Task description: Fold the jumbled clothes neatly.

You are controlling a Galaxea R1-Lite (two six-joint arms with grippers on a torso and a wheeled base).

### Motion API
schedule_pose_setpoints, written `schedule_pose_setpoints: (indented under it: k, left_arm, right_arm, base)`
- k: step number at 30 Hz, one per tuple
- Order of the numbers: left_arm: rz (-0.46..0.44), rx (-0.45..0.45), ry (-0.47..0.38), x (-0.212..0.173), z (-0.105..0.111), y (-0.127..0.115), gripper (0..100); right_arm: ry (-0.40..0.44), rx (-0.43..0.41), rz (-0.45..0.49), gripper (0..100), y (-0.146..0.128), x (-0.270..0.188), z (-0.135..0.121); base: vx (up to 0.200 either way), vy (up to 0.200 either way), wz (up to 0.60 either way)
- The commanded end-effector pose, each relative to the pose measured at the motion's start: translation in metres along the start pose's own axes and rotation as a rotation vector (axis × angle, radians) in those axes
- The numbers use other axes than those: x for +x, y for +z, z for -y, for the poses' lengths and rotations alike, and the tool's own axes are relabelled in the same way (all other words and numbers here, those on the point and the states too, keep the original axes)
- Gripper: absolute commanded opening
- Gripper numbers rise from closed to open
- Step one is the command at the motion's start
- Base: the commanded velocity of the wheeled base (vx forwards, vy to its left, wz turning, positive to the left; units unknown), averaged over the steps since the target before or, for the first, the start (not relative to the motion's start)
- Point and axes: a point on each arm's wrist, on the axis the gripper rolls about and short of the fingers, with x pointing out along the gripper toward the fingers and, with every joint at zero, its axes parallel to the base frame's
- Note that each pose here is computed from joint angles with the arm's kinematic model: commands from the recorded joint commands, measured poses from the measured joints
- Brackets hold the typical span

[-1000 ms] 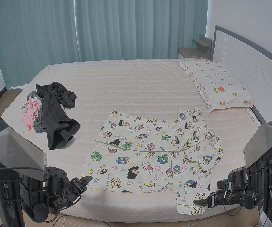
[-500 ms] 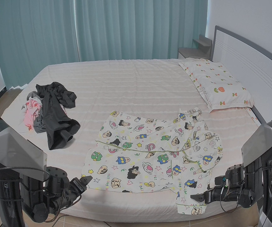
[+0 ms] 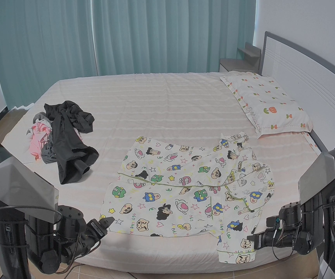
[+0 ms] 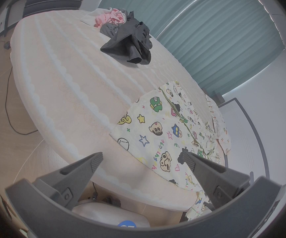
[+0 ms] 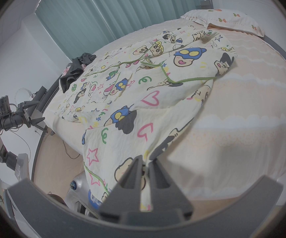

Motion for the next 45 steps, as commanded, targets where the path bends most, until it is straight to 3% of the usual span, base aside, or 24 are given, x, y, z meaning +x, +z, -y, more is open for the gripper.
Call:
schedule_pose_setpoints:
  k: [1,7,16,28,35,45]
  left_arm:
    - [-0.006,0.042,0.004,0.003,-0.001,-0.004,100]
    - [0.007,0.124,0.034,0.021,-0.005,-0.006,100]
    - [0.079,0.212,0.090,0.038,-0.020,0.019,100]
    - [-0.071,0.287,-0.079,0.044,-0.016,0.019,100]
    - [-0.092,0.352,-0.064,0.059,-0.023,0.014,100]
    - [-0.060,0.380,-0.088,0.070,-0.019,0.017,100]
  right_arm:
    - [-0.030,0.016,0.006,0,-0.001,-0.001,0.006]
    - [-0.049,0.057,0.023,0,0.001,-0.004,0.016]
    - [-0.035,0.059,0.016,0,0.000,-0.005,0.016]
    - [-0.035,0.061,0.007,0,-0.002,-0.007,0.015]
    - [-0.035,0.061,0.007,0,-0.002,-0.007,0.015]
    - [-0.035,0.061,0.007,0,-0.002,-0.007,0.015]
  base:
    - [0.000,0.000,0.00]
    - [0.000,0.000,0.00]
    - [0.000,0.000,0.00]
    - [0.000,0.000,0.00]
    - [0.000,0.000,0.00]
    - [0.000,0.000,0.00]
